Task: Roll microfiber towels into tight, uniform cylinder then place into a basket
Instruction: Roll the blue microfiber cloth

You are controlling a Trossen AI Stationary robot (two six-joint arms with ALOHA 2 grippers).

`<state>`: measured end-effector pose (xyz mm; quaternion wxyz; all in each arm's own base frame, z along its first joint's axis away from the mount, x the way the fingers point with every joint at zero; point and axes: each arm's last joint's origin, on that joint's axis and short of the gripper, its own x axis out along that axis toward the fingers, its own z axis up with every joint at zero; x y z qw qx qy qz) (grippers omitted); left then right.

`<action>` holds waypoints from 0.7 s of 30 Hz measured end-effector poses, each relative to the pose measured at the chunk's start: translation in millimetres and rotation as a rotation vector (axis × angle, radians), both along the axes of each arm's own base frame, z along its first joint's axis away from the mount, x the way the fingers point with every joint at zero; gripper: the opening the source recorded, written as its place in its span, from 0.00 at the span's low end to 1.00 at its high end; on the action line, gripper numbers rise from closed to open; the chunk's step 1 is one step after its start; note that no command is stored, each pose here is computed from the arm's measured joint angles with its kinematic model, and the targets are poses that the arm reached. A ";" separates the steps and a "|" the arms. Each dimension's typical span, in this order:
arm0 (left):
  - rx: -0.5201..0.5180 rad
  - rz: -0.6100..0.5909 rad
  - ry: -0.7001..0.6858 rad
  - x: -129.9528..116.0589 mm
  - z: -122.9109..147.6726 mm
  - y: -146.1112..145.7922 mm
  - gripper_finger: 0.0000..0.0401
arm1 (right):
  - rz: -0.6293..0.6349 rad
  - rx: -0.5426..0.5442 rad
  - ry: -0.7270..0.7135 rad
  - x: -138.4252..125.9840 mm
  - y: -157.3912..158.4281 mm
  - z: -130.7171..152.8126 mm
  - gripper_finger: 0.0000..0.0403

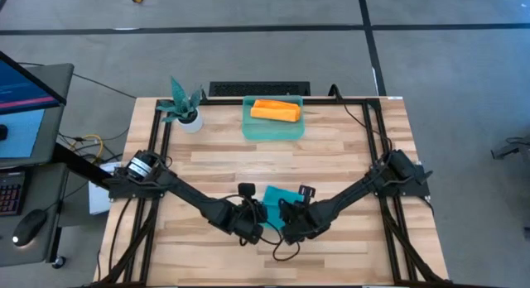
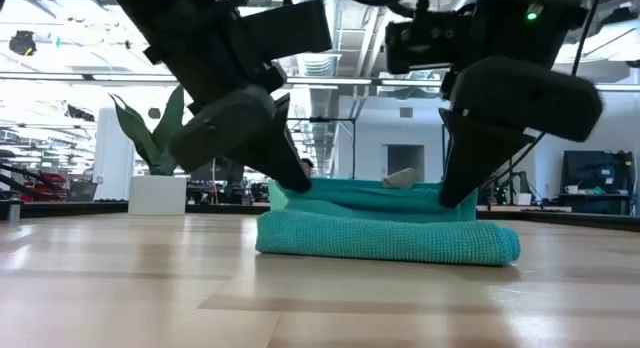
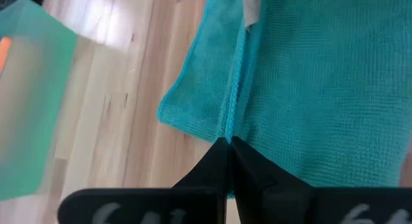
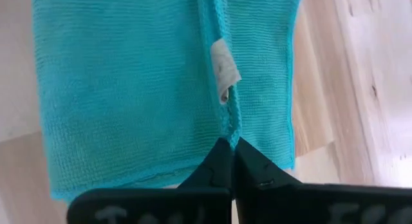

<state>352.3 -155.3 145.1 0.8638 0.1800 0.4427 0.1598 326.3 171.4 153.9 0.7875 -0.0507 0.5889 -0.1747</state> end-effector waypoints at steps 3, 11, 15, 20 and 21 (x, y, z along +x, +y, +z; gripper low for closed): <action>-0.015 0.025 -0.017 0.9 0.2 1.3 0.01 | -0.015 0.001 -0.002 1.3 -2.7 0.0 0.05; -0.057 0.007 0.010 0.3 -1.1 0.6 0.14 | -0.062 0.008 -0.007 2.4 -6.9 -0.4 0.02; -0.052 -0.002 0.065 -3.3 -2.6 1.9 0.24 | -0.066 0.010 -0.010 2.6 -7.1 -0.6 0.06; -0.034 0.033 0.174 -11.8 5.4 -0.6 0.29 | -0.067 0.010 -0.011 2.6 -7.1 -0.7 0.06; -0.015 0.037 0.173 -13.3 7.5 -3.0 0.29 | -0.068 0.010 -0.011 2.7 -7.2 -0.7 0.05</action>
